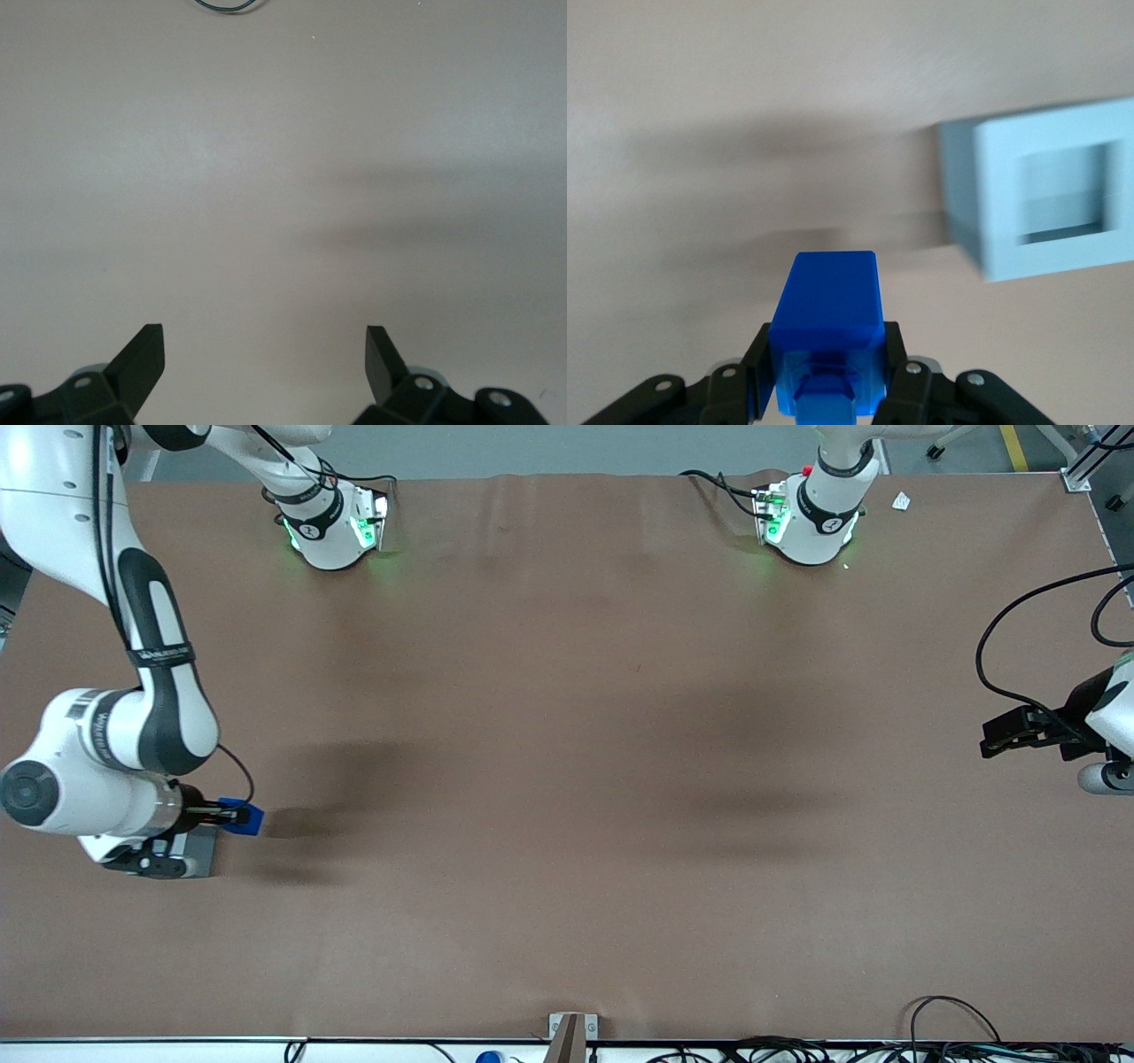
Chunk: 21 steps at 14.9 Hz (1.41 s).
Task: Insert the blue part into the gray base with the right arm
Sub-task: 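Lift the blue block and carry it over the gray base, then lower the blue block into the gray base's square hole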
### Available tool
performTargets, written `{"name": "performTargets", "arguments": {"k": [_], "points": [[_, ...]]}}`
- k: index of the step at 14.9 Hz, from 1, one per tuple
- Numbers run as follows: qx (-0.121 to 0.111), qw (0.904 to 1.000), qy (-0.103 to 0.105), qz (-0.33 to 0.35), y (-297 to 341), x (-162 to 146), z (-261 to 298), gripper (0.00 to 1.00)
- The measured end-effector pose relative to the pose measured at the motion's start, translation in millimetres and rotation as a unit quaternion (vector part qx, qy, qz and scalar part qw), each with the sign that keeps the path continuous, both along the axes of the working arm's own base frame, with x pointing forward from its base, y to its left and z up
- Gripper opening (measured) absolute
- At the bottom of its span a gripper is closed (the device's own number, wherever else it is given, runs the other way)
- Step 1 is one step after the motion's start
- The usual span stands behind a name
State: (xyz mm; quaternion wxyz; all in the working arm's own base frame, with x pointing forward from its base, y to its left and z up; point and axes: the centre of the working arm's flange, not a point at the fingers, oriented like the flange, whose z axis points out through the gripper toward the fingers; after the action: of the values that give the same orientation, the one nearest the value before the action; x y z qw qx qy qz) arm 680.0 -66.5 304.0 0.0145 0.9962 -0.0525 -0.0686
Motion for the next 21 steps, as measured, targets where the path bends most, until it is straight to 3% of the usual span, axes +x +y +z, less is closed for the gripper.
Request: {"name": "performTargets", "arguments": {"k": [4, 7, 14, 21], "points": [[0.001, 0.9997, 0.015, 0.019, -45.7, 13.2, 41.6, 0.51], [0.000, 0.9996, 0.001, 0.030, -58.6, 29.5, 56.2, 0.51], [-0.001, 0.9992, 0.000, 0.041, -78.6, 50.5, 24.4, 0.51], [0.001, 0.9985, -0.003, 0.054, -107.9, 52.0, 16.2, 0.51]]}}
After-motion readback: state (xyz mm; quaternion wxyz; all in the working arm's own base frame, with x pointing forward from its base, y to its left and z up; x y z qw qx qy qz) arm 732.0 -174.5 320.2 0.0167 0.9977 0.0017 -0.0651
